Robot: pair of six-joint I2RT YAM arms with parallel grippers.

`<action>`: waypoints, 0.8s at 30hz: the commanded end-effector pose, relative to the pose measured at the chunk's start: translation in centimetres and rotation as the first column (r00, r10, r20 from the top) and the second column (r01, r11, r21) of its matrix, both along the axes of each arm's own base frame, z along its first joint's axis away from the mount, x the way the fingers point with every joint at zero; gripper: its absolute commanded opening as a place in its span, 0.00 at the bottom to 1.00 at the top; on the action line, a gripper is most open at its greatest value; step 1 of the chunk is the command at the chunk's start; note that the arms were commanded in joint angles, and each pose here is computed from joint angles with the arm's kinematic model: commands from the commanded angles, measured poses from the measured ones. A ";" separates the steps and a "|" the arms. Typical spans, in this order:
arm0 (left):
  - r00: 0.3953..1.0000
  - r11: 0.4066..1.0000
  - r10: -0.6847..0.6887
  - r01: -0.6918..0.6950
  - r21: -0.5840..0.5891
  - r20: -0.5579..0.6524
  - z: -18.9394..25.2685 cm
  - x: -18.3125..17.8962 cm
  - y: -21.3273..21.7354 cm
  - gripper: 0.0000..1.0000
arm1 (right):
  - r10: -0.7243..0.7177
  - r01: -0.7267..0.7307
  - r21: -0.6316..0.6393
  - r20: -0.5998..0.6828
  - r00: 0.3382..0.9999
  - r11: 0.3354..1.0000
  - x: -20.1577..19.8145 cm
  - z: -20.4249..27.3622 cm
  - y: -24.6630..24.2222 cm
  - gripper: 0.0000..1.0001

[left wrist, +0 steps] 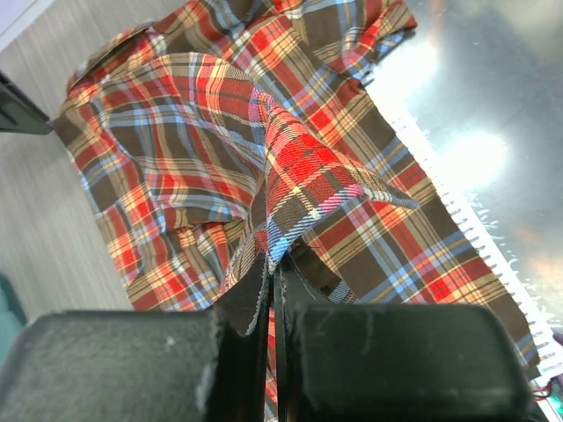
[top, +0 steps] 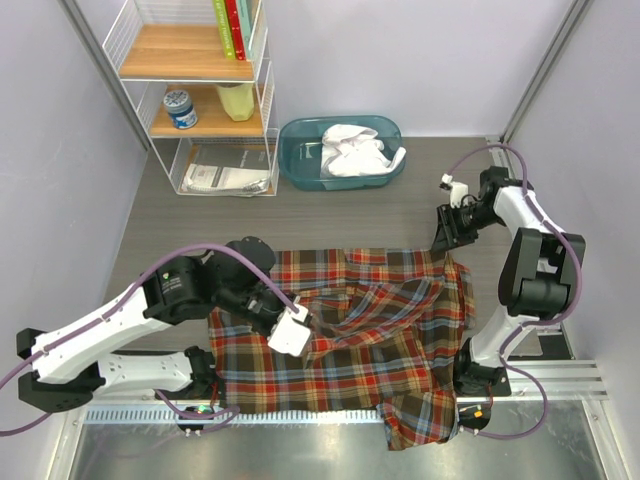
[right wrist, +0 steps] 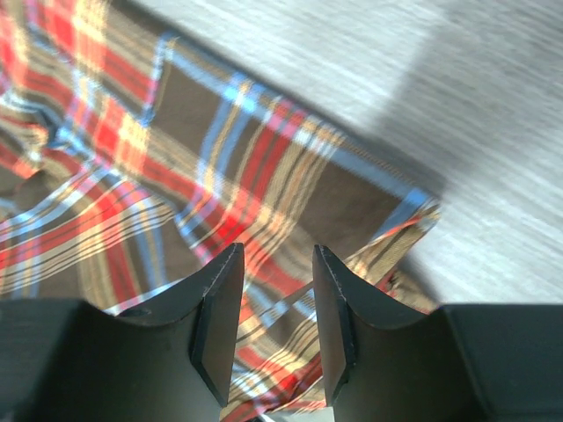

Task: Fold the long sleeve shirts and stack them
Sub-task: Fold the shirt

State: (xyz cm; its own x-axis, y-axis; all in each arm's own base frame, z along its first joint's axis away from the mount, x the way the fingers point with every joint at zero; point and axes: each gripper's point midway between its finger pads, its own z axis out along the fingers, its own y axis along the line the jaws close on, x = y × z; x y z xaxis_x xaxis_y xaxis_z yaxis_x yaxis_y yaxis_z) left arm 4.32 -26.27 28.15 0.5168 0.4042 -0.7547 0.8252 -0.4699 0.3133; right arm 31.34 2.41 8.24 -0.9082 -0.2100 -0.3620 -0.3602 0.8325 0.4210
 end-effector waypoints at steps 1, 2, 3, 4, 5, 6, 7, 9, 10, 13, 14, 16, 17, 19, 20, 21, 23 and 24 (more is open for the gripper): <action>0.999 0.999 -0.042 0.041 -0.026 -0.033 0.9 -1.2 0.2 0.00 | -0.017 0.017 -0.054 0.002 1.000 0.998 0.9 -2.1 -0.9 0.41; 0.998 0.999 -0.033 0.032 -0.022 -0.047 0.7 -1.1 0.0 0.00 | -0.016 0.016 -0.063 -0.001 1.000 0.998 0.9 -2.5 -1.1 0.40; 0.998 0.999 0.005 -0.007 -0.034 -0.067 1.1 -0.8 -0.4 0.00 | -0.015 0.014 -0.076 -0.010 1.000 0.997 0.8 -2.9 -1.3 0.39; 0.996 0.999 0.034 -0.036 -0.033 -0.079 1.0 -0.5 -0.7 0.00 | -0.011 0.009 -0.083 -0.027 1.000 0.997 0.3 -3.6 -1.4 0.39; 0.994 0.996 0.081 -0.083 -0.023 -0.072 0.6 0.3 -1.0 0.00 | -0.008 0.005 -0.094 -0.027 1.000 0.996 0.2 -3.8 -1.6 0.39; 0.989 0.992 0.126 -0.127 -0.018 -0.073 0.2 1.0 -1.3 0.00 | -0.002 -0.002 -0.111 -0.032 0.999 0.994 0.0 -4.1 -1.9 0.38; 0.971 0.975 0.211 -0.217 -0.047 -0.115 0.7 1.9 -2.3 0.00 | 0.000 -0.005 -0.116 -0.043 0.999 0.993 -0.4 -4.4 -2.0 0.38; 0.913 0.918 0.391 -0.396 -0.018 -0.116 -0.7 5.2 -2.3 0.00 | 0.017 -0.021 -0.122 -0.032 0.999 0.992 -0.6 -3.9 -2.0 0.38; 0.866 0.876 0.476 -0.483 -0.009 -0.155 -0.9 6.6 -2.4 0.00 | 0.022 -0.023 -0.114 -0.010 1.000 0.993 -0.2 -3.2 -1.9 0.39; 0.718 0.742 0.660 -0.669 0.044 -0.222 -2.6 12.2 -0.9 0.00 | 0.065 -0.061 -0.059 0.054 0.996 0.996 0.2 -0.2 -0.8 0.46; 0.657 0.695 0.705 -0.716 0.070 -0.268 -3.0 13.5 -0.5 0.00 | 0.078 -0.077 -0.036 0.041 0.996 0.996 -0.4 0.5 -0.4 0.48; 0.557 0.625 0.760 -0.767 0.143 -0.334 -4.7 16.1 1.1 0.00 | 0.098 -0.097 -0.016 0.073 0.993 0.995 -0.2 2.0 0.0 0.53; 0.516 0.601 0.776 -0.779 0.178 -0.362 -5.3 16.7 1.5 0.00 | 0.110 -0.112 0.017 0.065 0.992 0.994 -0.7 2.6 0.6 0.54; 0.429 0.541 0.820 -0.797 0.268 -0.380 -8.0 18.1 3.0 0.00 | 0.126 -0.129 0.038 0.077 0.989 0.991 -1.0 3.4 1.1 0.57; 0.393 0.521 0.830 -0.800 0.298 -0.395 -8.8 18.4 3.4 0.00 | 0.145 -0.149 0.061 0.068 0.987 0.987 -1.5 3.7 1.7 0.59; 0.347 0.487 0.846 -0.812 0.321 -0.404 -9.5 19.1 4.4 0.00 | 0.158 -0.163 0.066 0.067 0.985 0.984 -1.8 3.8 2.0 0.62; 0.295 0.460 0.860 -0.801 0.383 -0.417 -11.3 19.4 5.3 0.00 | 0.184 -0.188 0.070 0.058 0.981 0.980 -2.5 3.9 2.6 0.66; 0.255 0.433 0.871 -0.803 0.410 -0.420 -11.9 19.7 6.2 0.00 | 0.193 -0.196 0.071 0.048 0.980 0.978 -2.9 3.6 2.8 0.68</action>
State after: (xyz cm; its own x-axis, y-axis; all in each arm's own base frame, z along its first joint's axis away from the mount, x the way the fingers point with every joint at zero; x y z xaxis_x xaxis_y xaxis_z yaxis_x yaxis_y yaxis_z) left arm 23.74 -20.92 17.31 -0.4886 0.5263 -0.6959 0.8219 0.5452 -0.1647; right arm 30.13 3.35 10.15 -0.8629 -0.3089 -0.4000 -0.4727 0.7733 0.4225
